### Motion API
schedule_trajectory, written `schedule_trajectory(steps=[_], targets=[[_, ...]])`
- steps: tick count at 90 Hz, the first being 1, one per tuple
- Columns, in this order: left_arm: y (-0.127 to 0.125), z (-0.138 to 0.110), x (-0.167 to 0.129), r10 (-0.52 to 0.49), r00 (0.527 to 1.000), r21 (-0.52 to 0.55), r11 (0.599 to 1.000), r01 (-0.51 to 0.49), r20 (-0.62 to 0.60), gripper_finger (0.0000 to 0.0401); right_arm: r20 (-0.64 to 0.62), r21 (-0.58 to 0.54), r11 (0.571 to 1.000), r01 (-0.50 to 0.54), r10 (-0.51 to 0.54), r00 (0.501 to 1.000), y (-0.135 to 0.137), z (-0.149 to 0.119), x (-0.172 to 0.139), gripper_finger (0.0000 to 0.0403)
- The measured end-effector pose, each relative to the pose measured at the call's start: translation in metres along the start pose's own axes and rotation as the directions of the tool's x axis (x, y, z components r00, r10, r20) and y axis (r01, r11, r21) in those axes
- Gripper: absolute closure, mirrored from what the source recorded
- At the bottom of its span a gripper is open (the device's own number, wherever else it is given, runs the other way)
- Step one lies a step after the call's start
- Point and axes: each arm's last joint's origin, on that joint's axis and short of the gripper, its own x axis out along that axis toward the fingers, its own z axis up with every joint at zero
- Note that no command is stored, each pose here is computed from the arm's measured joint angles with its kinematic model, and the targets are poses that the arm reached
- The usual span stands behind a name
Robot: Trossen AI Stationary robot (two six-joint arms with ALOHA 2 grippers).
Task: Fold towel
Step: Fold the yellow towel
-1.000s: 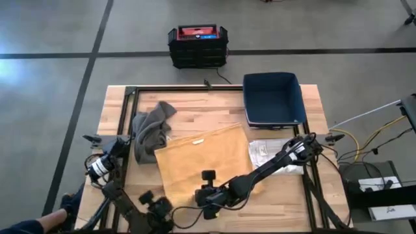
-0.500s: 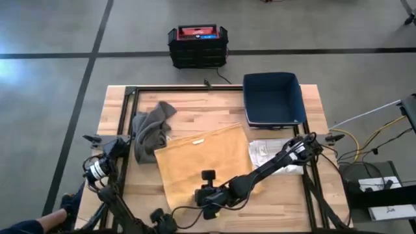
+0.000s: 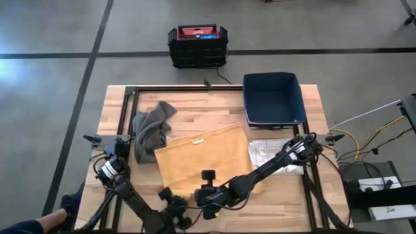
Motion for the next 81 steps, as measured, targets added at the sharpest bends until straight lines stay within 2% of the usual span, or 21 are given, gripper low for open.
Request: schedule_trajectory(steps=[10,20,30,39,47,58,69,81], targets=[[0.022,-0.005,0.002,0.204,0.972,0.092,0.977,-0.194,-0.116,0.0401,-0.005,-0.016,1.000,0.001,-0.001,1.000,0.000,-0.001,0.000,0.0403],[0.036,-0.010,-0.002,0.336,0.922,0.167,0.937,-0.307,-0.192,0.0401,-0.004,-0.019,1.000,0.000,0.000,1.000,0.000,0.000,0.000,0.0403],[0.041,-0.017,-0.010,0.384,0.887,0.215,0.917,-0.335,-0.258,0.0401,-0.008,-0.021,1.000,0.000,0.000,1.000,0.000,-0.001,0.000,0.0403],[0.043,-0.028,-0.022,0.370,0.881,0.186,0.927,-0.327,-0.294,0.0401,-0.012,-0.023,1.000,-0.001,0.001,1.000,0.000,-0.001,0.000,0.0403],[0.041,-0.038,-0.038,0.308,0.902,0.110,0.951,-0.288,-0.301,0.0401,-0.015,-0.024,1.000,-0.002,0.002,1.000,0.000,-0.001,0.000,0.0403],[0.031,-0.053,-0.069,0.068,0.965,-0.052,0.995,-0.084,-0.252,0.0401,-0.028,-0.029,0.999,-0.017,0.016,0.999,0.001,-0.003,0.000,0.0403],[0.021,-0.066,-0.091,-0.139,0.979,-0.216,0.971,0.105,-0.148,0.0401,-0.051,-0.002,0.994,-0.113,0.113,0.992,0.006,-0.004,-0.001,0.0403],[0.016,-0.068,-0.094,-0.200,0.970,-0.265,0.951,0.158,-0.137,0.0401,-0.095,-0.010,0.979,-0.205,0.203,0.975,0.015,-0.013,0.008,0.0392]])
